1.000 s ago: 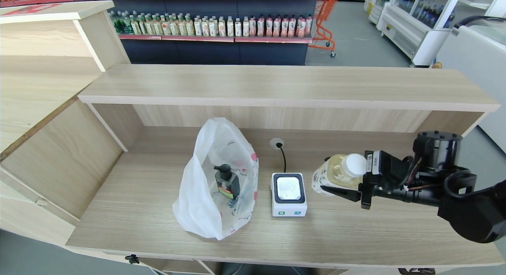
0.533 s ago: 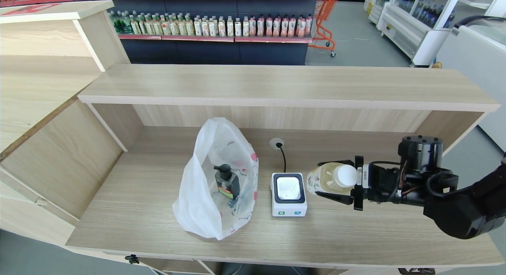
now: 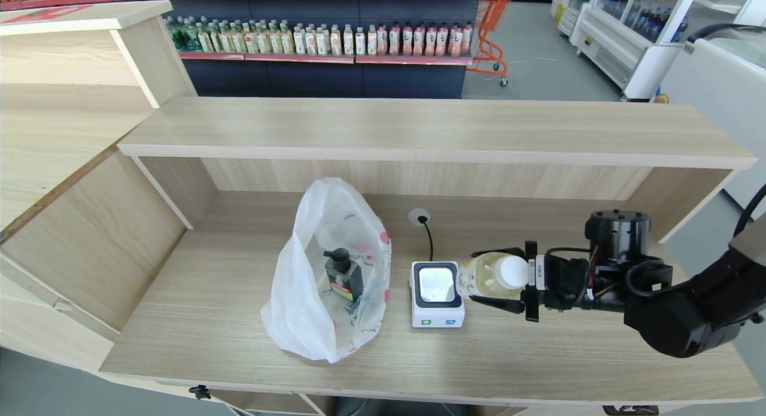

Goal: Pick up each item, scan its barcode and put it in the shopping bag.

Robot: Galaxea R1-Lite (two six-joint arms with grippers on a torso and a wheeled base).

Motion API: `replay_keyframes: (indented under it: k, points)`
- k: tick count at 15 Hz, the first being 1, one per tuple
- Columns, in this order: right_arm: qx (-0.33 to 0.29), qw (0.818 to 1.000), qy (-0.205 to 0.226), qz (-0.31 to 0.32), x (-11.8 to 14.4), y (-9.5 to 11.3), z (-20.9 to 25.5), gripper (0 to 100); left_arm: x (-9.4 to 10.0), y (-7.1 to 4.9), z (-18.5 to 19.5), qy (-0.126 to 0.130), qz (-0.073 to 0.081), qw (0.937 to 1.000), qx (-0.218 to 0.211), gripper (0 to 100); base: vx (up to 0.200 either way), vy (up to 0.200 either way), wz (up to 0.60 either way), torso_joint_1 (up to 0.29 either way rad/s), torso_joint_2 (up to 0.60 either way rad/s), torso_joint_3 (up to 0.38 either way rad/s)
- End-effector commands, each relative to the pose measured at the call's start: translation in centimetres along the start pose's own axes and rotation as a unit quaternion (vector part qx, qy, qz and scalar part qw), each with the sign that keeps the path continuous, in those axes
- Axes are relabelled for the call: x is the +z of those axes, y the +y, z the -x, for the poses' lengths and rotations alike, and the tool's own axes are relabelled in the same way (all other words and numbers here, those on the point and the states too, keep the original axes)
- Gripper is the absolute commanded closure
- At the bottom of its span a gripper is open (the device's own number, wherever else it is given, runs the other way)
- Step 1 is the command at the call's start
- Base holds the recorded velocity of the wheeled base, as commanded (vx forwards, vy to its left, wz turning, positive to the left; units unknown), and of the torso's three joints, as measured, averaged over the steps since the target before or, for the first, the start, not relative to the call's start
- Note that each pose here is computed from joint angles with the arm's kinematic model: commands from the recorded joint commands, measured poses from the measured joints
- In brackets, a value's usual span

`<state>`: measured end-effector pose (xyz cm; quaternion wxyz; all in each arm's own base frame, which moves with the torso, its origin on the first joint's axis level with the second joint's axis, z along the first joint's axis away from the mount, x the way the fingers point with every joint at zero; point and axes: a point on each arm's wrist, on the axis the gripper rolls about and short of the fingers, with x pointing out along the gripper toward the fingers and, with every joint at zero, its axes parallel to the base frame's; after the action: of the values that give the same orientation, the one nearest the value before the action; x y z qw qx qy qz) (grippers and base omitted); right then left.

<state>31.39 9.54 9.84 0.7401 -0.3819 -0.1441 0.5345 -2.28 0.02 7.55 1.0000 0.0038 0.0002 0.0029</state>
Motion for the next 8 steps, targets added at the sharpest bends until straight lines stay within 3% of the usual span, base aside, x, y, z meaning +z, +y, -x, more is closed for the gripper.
replay_keyframes:
  k: [1,8]
  points:
    - [-0.002,1.0,-0.002,0.003,-0.22,-0.3,-0.3,100,0.0,0.0,0.0,0.0,0.0,1.0,0.0,0,0.0,0.0,0.0,0.0,0.0,0.0]
    - [0.003,1.0,-0.014,0.004,-0.86,-0.46,-0.86,100,0.0,0.0,0.0,0.0,0.0,1.0,0.0,0,0.0,0.0,0.0,0.0,0.0,0.0]
